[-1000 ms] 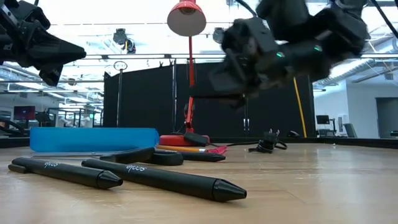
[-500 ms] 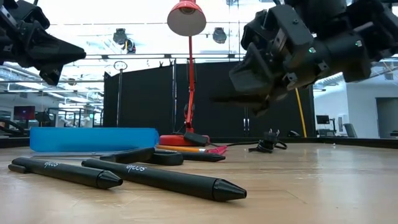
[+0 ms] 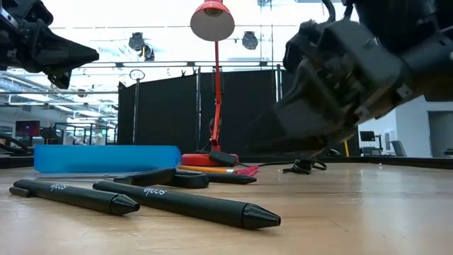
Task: Pick & place school supplies into a supply box
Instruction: Put the black pen into the blue supply box
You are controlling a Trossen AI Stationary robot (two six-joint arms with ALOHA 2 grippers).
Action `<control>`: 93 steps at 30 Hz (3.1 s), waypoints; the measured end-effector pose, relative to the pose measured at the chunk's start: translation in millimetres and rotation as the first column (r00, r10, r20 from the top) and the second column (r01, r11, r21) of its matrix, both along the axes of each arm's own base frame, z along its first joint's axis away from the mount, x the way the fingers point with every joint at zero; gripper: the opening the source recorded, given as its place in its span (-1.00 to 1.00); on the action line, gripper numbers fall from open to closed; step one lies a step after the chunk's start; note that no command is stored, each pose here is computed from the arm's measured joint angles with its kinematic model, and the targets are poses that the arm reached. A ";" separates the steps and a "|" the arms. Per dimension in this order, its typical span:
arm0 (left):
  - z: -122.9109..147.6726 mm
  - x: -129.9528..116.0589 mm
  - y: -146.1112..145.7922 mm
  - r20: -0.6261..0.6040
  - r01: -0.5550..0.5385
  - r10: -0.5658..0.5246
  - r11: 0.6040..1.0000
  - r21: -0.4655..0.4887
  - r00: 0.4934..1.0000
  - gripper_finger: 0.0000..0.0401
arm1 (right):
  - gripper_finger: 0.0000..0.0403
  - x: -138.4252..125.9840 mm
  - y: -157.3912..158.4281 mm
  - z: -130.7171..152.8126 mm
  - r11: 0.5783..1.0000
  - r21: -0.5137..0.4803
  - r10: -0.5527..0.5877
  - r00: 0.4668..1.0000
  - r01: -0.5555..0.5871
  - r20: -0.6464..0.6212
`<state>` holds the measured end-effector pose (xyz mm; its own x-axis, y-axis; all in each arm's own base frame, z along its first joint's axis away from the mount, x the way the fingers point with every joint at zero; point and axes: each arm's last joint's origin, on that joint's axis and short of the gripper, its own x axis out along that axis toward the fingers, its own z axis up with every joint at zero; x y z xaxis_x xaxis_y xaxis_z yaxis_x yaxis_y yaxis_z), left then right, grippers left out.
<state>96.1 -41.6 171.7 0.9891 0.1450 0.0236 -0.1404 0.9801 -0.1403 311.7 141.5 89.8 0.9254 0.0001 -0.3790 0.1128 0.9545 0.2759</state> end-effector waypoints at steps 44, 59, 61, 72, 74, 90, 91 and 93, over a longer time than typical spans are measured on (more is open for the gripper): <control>-3.1 0.1 -0.3 -0.018 0.010 -0.011 0.998 -0.055 1.000 -0.81 | -0.01 26.4 -12.2 -33.5 0.965 -0.182 -0.204 0.977 0.190 -0.063; -5.0 0.1 -0.2 -0.034 0.008 -0.010 0.999 -0.053 0.999 -0.81 | -0.01 19.5 -2.8 -59.3 0.961 -0.196 -0.212 0.975 0.195 -0.067; -4.9 0.1 -0.2 -0.033 0.008 -0.010 0.998 -0.058 0.999 -0.81 | -0.01 19.5 -2.4 -65.8 0.964 -0.198 -0.193 0.979 0.178 -0.061; -5.5 0.4 -0.4 -0.037 0.007 -0.010 0.998 -0.061 0.999 -0.81 | -0.10 19.2 -1.1 -71.6 0.980 -0.162 -0.134 0.987 0.118 -0.090; -6.1 0.7 -0.7 -0.043 0.007 -0.009 0.998 -0.060 0.999 -0.81 | -0.17 19.9 -1.7 -72.2 0.979 -0.164 -0.141 0.985 0.123 -0.102; -6.8 1.3 -1.0 -0.049 0.006 -0.009 0.998 -0.060 0.999 -0.81 | -0.45 35.8 -4.3 -71.0 0.973 -0.223 -0.108 0.974 0.063 -0.197; -6.8 1.3 -1.0 -0.049 0.006 -0.009 0.998 -0.060 0.999 -0.81 | -0.46 36.2 -5.0 -71.1 0.974 -0.217 -0.105 0.974 0.061 -0.199; -6.8 1.2 -1.0 -0.049 0.006 -0.009 0.998 -0.060 0.999 -0.81 | -0.50 37.3 -7.2 -71.2 0.977 -0.206 -0.096 0.974 0.053 -0.206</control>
<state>97.3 -42.6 165.0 0.9900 0.1371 -0.0336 -0.1410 0.9713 -0.1918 348.9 134.3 18.7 0.8176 -0.1602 -0.5531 0.2210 0.9742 0.0445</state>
